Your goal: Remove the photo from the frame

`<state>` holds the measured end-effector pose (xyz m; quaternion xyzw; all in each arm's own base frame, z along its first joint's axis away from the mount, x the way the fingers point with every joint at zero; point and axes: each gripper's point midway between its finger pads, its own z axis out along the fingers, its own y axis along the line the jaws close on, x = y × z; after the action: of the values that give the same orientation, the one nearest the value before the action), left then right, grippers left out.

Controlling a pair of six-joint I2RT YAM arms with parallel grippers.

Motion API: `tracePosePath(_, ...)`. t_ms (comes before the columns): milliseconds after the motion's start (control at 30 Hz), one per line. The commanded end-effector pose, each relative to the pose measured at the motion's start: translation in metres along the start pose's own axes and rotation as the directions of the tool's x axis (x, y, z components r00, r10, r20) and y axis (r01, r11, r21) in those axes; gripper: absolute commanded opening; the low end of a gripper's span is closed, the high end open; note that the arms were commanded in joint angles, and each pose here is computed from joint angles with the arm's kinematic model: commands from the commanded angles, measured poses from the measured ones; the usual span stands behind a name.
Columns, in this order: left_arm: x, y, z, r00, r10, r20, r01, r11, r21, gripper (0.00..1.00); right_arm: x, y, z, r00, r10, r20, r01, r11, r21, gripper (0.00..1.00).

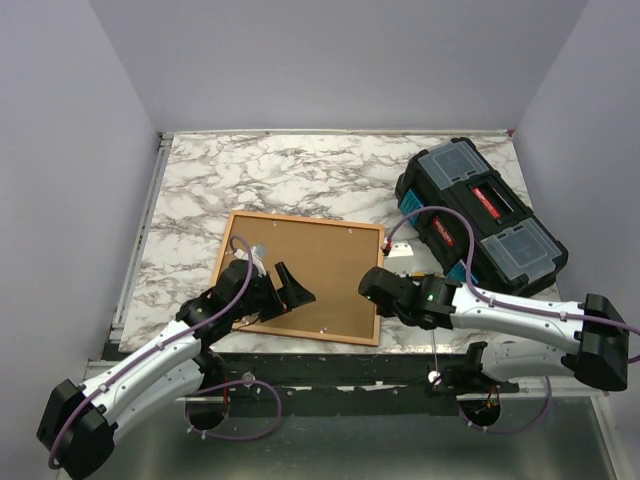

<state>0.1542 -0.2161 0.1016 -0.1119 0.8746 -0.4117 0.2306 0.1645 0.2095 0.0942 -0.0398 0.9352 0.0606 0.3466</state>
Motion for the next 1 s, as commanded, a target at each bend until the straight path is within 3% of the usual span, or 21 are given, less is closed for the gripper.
tracePosePath(0, 0.005, 0.006, 0.003, 1.0, 0.001, -0.009, -0.001, 1.0, 0.001, 0.9, -0.006, 0.003, 0.011, 0.999, 0.005, 0.034, -0.005, 1.0, 0.006, 0.01)
tracePosePath(700, 0.007, -0.009, -0.004, 0.999, 0.018, -0.036, -0.016, 0.999, 0.046, 0.91, 0.001, 0.001, -0.004, 0.999, -0.007, -0.049, 0.008, 1.0, 0.008, 0.01)
tracePosePath(967, 0.011, -0.007, -0.005, 0.999, 0.001, -0.053, 0.001, 0.999, 0.047, 0.91, -0.003, -0.003, 0.006, 0.999, -0.031, -0.008, 0.031, 0.998, 0.05, 0.01)
